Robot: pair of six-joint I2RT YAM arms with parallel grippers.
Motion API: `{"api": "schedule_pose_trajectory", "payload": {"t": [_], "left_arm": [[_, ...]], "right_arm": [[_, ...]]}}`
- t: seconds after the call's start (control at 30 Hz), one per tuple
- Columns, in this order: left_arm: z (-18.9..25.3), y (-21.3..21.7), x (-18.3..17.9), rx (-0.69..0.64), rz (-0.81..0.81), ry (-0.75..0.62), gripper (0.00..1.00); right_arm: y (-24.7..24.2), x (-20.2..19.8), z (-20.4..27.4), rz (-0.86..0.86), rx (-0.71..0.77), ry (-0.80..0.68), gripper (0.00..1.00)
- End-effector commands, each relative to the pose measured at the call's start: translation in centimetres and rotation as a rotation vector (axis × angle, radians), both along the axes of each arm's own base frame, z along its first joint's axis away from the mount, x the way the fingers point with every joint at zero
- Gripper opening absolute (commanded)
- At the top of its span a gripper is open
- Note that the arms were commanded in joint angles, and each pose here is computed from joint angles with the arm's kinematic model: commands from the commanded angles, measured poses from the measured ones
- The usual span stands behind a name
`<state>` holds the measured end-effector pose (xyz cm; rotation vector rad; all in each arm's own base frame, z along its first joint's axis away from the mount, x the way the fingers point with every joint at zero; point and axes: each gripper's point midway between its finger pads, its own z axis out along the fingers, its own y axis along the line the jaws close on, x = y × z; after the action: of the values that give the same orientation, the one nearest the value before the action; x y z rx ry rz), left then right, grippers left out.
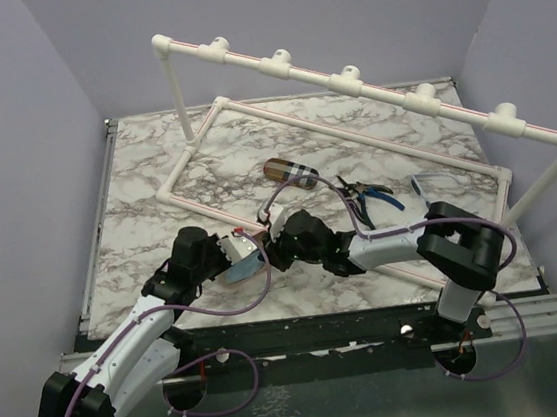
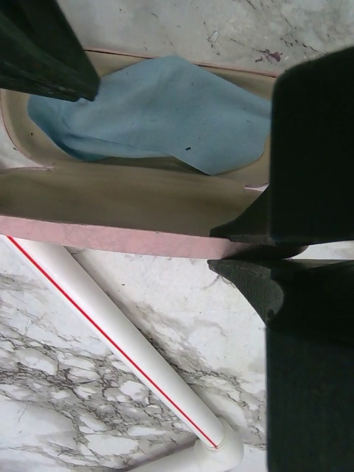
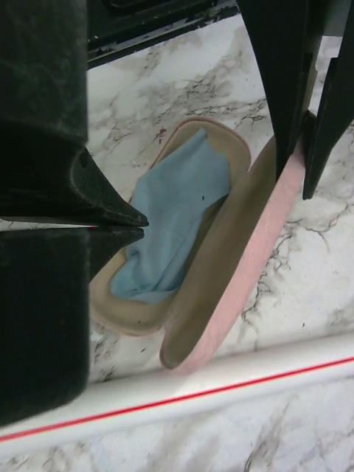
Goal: Organize the sunglasses
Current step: Adjust the glasses cleaning cloth in the sunglasses case, then place the sunglasses case at the center of the board.
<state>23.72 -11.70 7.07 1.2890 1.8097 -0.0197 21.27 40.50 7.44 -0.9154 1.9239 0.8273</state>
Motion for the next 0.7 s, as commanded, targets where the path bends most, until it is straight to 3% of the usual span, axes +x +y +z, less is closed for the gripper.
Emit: {"api": "schedule_pose_trajectory", "payload": {"t": [0.0, 0.37, 0.67], "left_arm": [[0.5, -0.2, 0.4, -0.012, -0.001, -0.039, 0.0], [0.8, 0.0, 0.6, 0.009, -0.009, -0.061, 0.0], [0.5, 0.0, 0.6, 0.037, -0.048, -0.077, 0.0]], "right_arm": [[2.8, -0.8, 0.0, 0.089, 0.096, 0.028, 0.05], [-1.4, 0.6, -6.7, -0.079, -0.081, 0.162, 0.0], [-1.0, 1.2, -3.8, -0.052, -0.069, 0.092, 0.06]]}}
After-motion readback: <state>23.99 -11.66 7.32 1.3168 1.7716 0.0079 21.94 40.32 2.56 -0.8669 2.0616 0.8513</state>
